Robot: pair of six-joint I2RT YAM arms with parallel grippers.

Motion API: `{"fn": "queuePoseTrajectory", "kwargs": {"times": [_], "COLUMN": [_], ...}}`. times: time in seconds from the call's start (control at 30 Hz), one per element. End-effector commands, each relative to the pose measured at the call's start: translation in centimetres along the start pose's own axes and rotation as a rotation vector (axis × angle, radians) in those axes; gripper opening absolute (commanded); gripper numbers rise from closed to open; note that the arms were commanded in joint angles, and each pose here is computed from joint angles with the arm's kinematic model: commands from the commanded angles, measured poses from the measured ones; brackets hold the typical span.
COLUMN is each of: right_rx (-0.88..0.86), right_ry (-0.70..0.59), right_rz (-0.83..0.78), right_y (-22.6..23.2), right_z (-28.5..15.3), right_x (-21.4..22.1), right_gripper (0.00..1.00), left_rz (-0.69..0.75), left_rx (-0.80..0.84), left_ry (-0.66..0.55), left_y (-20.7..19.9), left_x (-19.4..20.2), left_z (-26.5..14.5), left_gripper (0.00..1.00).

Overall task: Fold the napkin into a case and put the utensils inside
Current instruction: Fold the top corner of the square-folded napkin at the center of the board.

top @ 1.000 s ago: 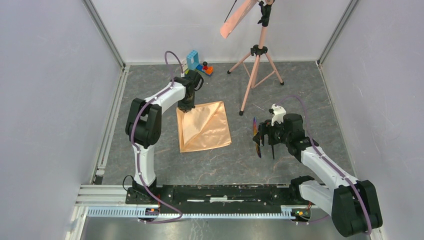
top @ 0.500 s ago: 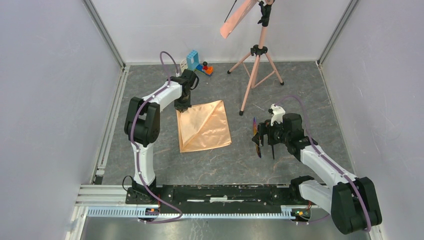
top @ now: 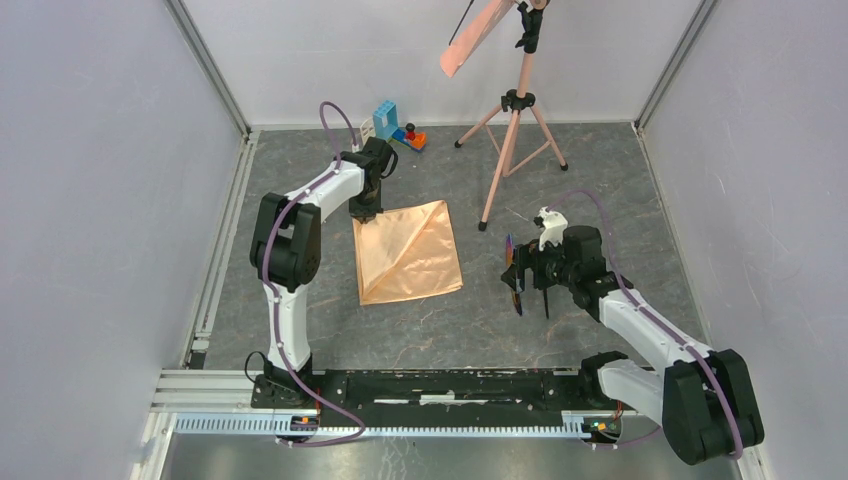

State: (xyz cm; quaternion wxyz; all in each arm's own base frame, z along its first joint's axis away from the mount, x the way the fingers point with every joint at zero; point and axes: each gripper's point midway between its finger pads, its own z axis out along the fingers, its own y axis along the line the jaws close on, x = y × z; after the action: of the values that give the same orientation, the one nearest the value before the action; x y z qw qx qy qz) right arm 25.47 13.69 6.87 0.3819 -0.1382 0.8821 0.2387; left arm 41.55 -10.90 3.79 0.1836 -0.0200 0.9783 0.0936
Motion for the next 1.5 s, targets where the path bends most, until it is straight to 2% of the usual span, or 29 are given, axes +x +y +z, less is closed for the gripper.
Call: {"fn": "queuePoseTrajectory", "kwargs": {"times": [0.0,0.23,0.4,0.57,0.67,0.77,0.9,0.97,1.03,1.13,1.27,1.47], "right_rx": [-0.024,-0.049,-0.069,-0.105,-0.148,-0.202,-0.263,-0.288,-0.317,-0.323,-0.334,-0.322], "right_ry": [-0.051,-0.04,-0.059,-0.079,-0.136,-0.164,-0.193,-0.197,-0.193,-0.177,-0.168,-0.141], "right_rz": [-0.02,-0.021,-0.036,-0.019,0.017,0.069,0.136,0.178,0.198,0.199,0.19,0.182], "right_y": [0.7,1.5,2.5,4.3,6.4,9.1,11.5,12.0,12.7,13.0,13.2,12.9], "right_z": [0.3,0.9,1.5,2.9,4.7,7.4,11.3,13.1,14.8,16.9,18.2,19.4], "right_x": [-2.0,-2.1,-3.1,-4.6,-7.3,-10.0,-12.8,-14.0,-14.7,-15.1,-15.0,-14.2], "right_gripper": [0.96,0.96,0.96,0.96,0.97,0.96,0.95,0.89,0.84,0.78,0.7,0.63], "left_rz": [0.019,0.015,0.009,0.002,0.0,-0.021,-0.049,-0.075,-0.101,-0.095,-0.063,-0.031], "left_rx": [0.011,0.002,-0.006,-0.004,-0.027,-0.023,0.181,0.295,0.291,0.182,0.128,0.101], "left_ry": [-0.042,-0.032,-0.039,-0.053,-0.062,-0.098,-0.078,-0.022,-0.007,-0.046,-0.061,-0.027], "left_y": [0.1,0.4,0.7,1.1,2.2,3.1,0.0,-1.7,-1.6,0.2,1.1,1.4], "left_x": [-1.9,-1.9,-2.0,-2.6,-3.1,-3.8,-3.4,-2.5,-2.1,-2.4,-2.8,-2.3], "left_z": [-0.3,0.1,-0.3,-2.1,-4.0,-6.3,-6.8,-5.9,-4.7,-3.5,-2.9,-1.6], "left_gripper": [0.12,0.14,0.18,0.39,0.49,0.5,0.44,0.41,0.45,0.46,0.44,0.48]}}
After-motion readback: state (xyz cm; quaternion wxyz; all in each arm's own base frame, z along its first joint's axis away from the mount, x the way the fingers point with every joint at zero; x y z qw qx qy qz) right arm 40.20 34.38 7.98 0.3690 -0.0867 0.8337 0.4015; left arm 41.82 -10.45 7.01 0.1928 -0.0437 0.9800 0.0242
